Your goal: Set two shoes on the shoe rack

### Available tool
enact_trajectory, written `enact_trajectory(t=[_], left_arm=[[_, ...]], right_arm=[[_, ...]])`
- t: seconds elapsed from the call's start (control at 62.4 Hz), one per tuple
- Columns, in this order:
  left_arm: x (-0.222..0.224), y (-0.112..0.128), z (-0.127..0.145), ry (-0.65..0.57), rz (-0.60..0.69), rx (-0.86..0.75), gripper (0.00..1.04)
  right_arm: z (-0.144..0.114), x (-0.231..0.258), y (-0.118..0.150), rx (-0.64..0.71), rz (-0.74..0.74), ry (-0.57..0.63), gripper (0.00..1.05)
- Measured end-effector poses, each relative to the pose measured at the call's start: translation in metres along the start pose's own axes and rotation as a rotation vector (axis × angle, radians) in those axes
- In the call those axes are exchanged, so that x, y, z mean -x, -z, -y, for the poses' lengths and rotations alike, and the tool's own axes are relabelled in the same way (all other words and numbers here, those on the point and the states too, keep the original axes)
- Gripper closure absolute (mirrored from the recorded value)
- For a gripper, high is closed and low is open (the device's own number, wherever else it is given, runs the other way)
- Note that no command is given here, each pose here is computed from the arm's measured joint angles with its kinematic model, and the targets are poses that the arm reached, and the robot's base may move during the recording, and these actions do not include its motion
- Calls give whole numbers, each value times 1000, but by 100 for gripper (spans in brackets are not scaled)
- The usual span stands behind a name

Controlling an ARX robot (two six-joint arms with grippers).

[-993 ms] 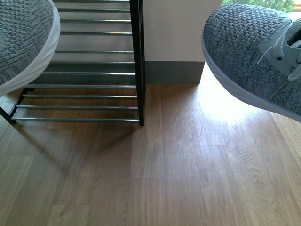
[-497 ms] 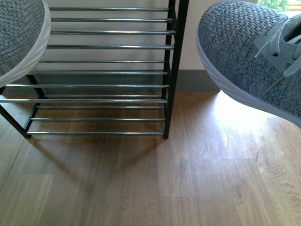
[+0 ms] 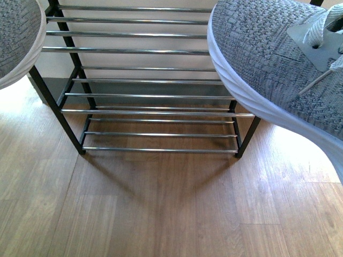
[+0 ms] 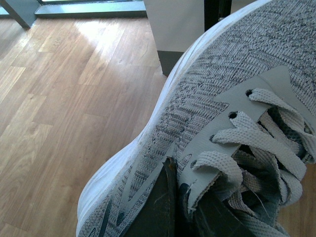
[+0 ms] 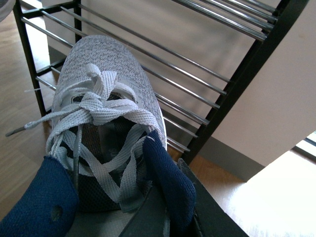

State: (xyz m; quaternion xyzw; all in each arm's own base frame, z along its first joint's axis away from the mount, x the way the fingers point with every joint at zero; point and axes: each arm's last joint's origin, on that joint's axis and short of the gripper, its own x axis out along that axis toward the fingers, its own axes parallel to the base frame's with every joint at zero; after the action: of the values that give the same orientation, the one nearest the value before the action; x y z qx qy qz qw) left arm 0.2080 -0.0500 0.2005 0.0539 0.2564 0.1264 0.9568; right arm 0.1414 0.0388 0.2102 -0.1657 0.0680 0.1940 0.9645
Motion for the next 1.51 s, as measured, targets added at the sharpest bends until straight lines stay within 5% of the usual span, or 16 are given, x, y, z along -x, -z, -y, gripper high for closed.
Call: enact_trajectory(t=[1.089, 1.362, 1.506], left_arm=[[1, 0, 2, 18, -1, -3, 104], [1, 0, 1, 17, -1, -3, 104], [1, 0, 2, 18, -1, -3, 104]], right_arm=[[1, 0, 1, 0, -9, 17, 104], [-10, -5, -9, -172, 67, -109, 104], [-28, -39, -36, -251, 50, -142, 104]])
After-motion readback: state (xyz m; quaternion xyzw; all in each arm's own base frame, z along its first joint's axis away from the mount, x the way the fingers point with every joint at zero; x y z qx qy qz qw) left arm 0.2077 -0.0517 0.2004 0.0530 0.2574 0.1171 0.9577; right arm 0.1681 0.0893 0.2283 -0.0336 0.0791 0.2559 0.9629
